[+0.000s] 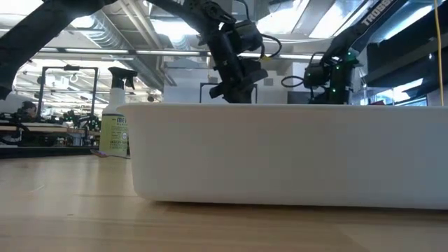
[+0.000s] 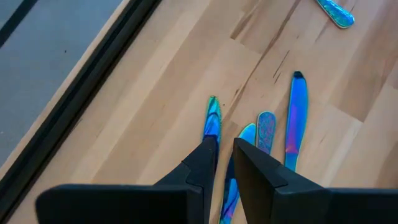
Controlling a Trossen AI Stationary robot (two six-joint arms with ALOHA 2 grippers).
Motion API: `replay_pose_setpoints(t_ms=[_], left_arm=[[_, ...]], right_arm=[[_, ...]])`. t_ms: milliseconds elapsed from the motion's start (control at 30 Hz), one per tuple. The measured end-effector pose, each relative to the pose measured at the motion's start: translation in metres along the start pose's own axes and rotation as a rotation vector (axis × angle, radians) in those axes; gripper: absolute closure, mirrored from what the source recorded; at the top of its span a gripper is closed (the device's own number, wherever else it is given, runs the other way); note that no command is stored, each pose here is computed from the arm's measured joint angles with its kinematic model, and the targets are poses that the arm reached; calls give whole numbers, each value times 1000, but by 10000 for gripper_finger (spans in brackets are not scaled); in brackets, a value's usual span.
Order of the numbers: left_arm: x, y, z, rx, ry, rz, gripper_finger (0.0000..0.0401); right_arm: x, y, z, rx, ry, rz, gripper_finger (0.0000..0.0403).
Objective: Sort silverware
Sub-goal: Put the purple fork into the white silverware tray
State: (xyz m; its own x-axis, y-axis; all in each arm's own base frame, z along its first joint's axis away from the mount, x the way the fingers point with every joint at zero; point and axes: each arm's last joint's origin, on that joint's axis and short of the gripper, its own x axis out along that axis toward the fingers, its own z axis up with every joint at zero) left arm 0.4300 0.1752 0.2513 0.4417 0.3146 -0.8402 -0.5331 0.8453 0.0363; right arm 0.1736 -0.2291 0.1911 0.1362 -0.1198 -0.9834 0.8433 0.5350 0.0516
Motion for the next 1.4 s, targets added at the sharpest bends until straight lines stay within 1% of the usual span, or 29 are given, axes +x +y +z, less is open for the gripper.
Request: replay_pose_setpoints(t_ms=[100, 167, 333, 433, 600, 667, 733, 800, 1167, 1300, 1400], left_arm=[[0, 0, 0, 8, 2, -17, 357], [0, -1, 0, 12, 3, -19, 357], [0, 0, 0, 11, 3, -21, 357], [0, -1, 0, 12, 6, -22, 357], [0, -2, -2, 16, 22, -25, 357], [0, -2, -2, 16, 26, -28, 357], [0, -2, -3, 17, 30, -27, 357], [0, -2, -3, 21, 31, -27, 357], [-1, -6, -5, 47, 51, -30, 357], [-1, -8, -7, 54, 66, -32, 357], [-1, -9, -7, 56, 64, -33, 357]], right_arm=[[1, 1, 6, -112, 43, -5, 244], [5, 1, 9, -184, 114, -21, 235], [11, 0, 24, -355, 233, -78, 224], [14, 1, 30, -377, 235, -39, 224], [19, 8, 33, -554, 216, -18, 224], [19, 13, 36, -594, 186, -38, 224], [19, 13, 39, -619, 168, -93, 224], [19, 13, 39, -634, 165, -105, 224], [36, 13, 38, -634, 233, -58, 224], [39, 13, 38, -633, 243, -52, 224], [39, 14, 38, -626, 235, -22, 224]])
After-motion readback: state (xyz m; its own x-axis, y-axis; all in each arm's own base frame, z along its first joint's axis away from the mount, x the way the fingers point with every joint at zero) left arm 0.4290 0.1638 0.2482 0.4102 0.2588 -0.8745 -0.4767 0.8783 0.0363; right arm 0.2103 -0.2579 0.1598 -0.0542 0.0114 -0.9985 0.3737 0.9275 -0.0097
